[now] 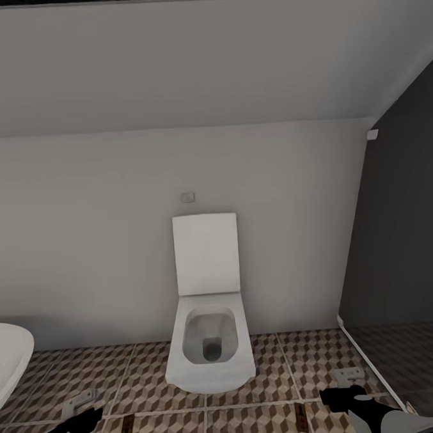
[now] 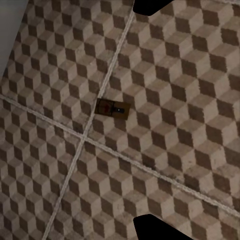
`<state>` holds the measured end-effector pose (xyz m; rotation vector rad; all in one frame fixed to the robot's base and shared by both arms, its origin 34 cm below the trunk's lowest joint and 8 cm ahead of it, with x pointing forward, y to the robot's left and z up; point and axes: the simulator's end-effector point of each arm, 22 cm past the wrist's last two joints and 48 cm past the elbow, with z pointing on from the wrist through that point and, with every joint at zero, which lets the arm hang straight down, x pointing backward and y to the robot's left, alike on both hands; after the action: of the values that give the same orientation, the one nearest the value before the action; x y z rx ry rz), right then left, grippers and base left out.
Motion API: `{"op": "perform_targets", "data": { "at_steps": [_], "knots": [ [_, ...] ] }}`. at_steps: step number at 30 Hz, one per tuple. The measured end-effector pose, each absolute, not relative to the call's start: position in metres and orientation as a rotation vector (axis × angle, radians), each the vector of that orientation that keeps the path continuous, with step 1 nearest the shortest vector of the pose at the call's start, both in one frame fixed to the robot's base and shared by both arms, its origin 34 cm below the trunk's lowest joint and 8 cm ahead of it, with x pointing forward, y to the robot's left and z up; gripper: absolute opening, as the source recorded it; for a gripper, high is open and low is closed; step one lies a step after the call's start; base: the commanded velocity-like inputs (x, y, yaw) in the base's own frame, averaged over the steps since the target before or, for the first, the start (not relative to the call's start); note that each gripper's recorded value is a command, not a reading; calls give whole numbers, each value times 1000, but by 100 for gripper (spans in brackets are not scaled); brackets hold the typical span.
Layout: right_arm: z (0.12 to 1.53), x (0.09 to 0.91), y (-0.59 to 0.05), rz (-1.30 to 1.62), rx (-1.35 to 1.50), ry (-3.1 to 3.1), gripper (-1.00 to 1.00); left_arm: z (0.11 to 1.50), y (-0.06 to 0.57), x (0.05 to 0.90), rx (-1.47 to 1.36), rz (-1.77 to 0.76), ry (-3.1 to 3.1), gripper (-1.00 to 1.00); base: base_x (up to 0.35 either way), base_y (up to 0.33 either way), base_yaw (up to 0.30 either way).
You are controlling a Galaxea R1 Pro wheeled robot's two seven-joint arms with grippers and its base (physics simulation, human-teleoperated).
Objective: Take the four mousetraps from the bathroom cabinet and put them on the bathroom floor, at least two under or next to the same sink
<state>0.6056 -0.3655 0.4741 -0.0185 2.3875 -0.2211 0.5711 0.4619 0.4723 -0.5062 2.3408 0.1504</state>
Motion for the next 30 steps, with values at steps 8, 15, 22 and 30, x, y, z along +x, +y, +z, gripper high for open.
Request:
{"op": "perform_targets", "data": {
  "at_steps": [8,15,22,30],
  "knots": [
    [474,606,-365,-221,-17,2387,100,472,462,571,-506,150,2341,100,0,0,0],
    [474,606,-366,-221,-18,2387,100,472,462,571,-506,151,2341,100,0,0,0],
    [474,606,-366,-221,-18,2387,100,472,463,571,-506,151,2341,100,0,0,0],
    [474,606,-366,-221,-18,2387,100,467,462,564,-514,154,2357,100,0,0,0]
  ]
}}
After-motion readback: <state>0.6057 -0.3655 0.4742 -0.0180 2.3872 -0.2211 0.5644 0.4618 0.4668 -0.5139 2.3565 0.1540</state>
